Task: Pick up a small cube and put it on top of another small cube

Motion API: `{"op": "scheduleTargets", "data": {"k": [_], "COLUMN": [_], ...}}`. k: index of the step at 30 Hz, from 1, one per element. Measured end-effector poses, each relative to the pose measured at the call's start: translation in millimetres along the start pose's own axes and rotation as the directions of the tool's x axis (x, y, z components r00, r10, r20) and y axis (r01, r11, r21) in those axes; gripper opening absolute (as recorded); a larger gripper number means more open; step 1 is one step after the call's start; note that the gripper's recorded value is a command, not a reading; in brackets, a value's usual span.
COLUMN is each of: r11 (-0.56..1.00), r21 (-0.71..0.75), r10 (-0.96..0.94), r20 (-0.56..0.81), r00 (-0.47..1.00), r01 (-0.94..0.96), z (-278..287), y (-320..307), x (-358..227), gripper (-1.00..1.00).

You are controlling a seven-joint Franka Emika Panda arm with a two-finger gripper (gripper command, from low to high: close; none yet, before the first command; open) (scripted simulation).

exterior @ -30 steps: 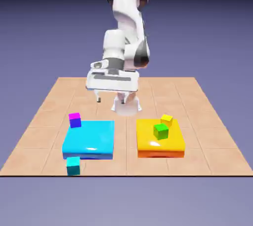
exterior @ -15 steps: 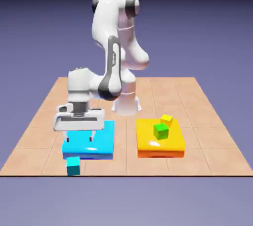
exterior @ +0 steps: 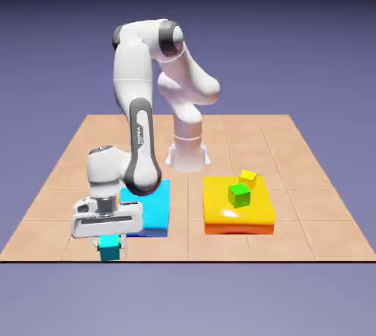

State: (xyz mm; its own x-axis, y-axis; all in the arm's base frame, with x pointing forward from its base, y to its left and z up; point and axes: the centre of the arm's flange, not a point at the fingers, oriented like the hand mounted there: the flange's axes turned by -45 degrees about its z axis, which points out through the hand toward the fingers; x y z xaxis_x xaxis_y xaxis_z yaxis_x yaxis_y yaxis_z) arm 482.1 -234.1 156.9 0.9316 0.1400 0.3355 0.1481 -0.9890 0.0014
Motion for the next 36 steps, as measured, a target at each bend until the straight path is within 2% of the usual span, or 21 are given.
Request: {"op": "scheduleTargets", "data": {"k": [3,11,17,26,33,34,36], "r11": [1.0,0.921,0.763,0.436,0.435,0.436,0.436], "r21": [0.002,0.125,0.211,0.303,0.304,0.303,0.302], "r10": [0.0,-0.37,-0.611,-0.847,-0.846,-0.847,-0.847], "r20": [-0.001,-0.024,-0.073,-0.18,-0.183,-0.18,-0.18], "r00": [1.0,0.929,0.788,0.5,0.5,0.5,0.5], "r01": [0.0,0.37,0.611,0.847,0.847,0.847,0.847], "z": [-34,-86,-126,-180,-119,-114,-115], "y": [-2,-139,-242,-358,-373,-374,-374], "x": [3,46,43,-7,-21,-23,-23], "gripper": [-1.0,-1.0,-1.0,-1.0,-1.0,1.0,1.0]}}
